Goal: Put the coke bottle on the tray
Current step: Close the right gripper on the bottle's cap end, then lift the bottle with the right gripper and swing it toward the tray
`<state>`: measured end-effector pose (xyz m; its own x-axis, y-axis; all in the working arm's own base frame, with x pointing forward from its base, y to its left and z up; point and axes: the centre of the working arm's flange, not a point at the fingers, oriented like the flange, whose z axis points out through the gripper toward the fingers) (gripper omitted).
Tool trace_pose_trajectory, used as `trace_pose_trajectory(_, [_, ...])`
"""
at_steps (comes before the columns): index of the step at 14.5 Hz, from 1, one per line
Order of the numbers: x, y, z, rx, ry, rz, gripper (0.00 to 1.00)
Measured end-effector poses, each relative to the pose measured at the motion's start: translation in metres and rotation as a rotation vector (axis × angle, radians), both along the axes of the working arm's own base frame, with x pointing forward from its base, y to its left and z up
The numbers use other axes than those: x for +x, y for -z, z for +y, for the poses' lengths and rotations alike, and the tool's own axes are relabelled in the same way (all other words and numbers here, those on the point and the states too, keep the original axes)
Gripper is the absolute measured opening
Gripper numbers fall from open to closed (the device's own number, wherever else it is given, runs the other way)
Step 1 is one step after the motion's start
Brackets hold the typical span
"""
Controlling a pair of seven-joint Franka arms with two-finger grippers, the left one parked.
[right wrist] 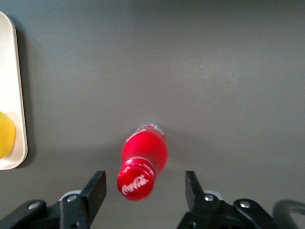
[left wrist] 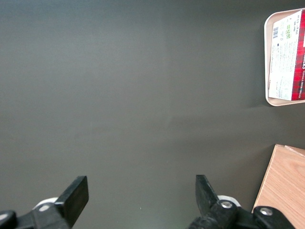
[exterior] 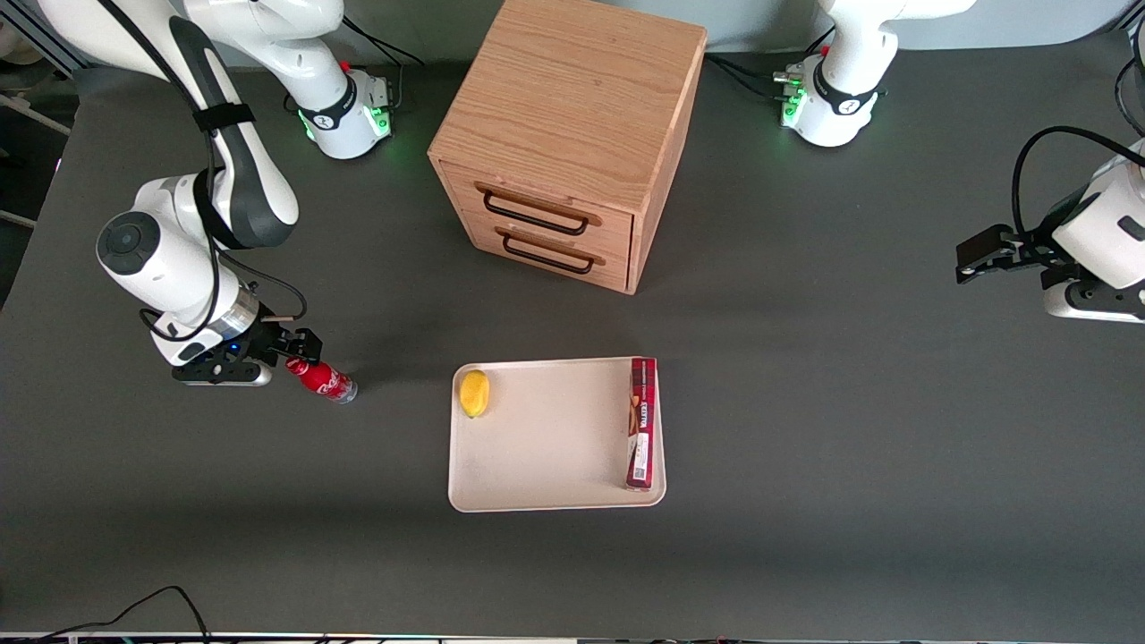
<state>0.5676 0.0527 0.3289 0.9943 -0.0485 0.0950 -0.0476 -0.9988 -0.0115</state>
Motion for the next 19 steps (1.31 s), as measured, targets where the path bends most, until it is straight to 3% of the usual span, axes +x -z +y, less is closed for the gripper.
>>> trace_pose_trajectory(2, [0.004,0.002,0.004,0.002,-0.003,-0.001,0.73])
trace_pose_trajectory(3, [0.006,0.003,0.005,0.003,-0.002,-0.001,0.64])
trace_pose_trajectory(4, [0.007,0.004,0.005,0.003,-0.002,-0.001,0.63])
trace_pose_trajectory(7, [0.007,0.004,0.005,0.003,-0.002,-0.001,0.32])
trace_pose_trajectory(13, [0.01,-0.002,0.004,0.002,0.0,0.0,0.31])
trace_pose_trajectory(17, [0.026,-0.068,0.004,-0.014,0.012,0.119,0.31])
trace_pose_trajectory(19, [0.031,-0.123,0.002,-0.02,0.021,0.158,0.31])
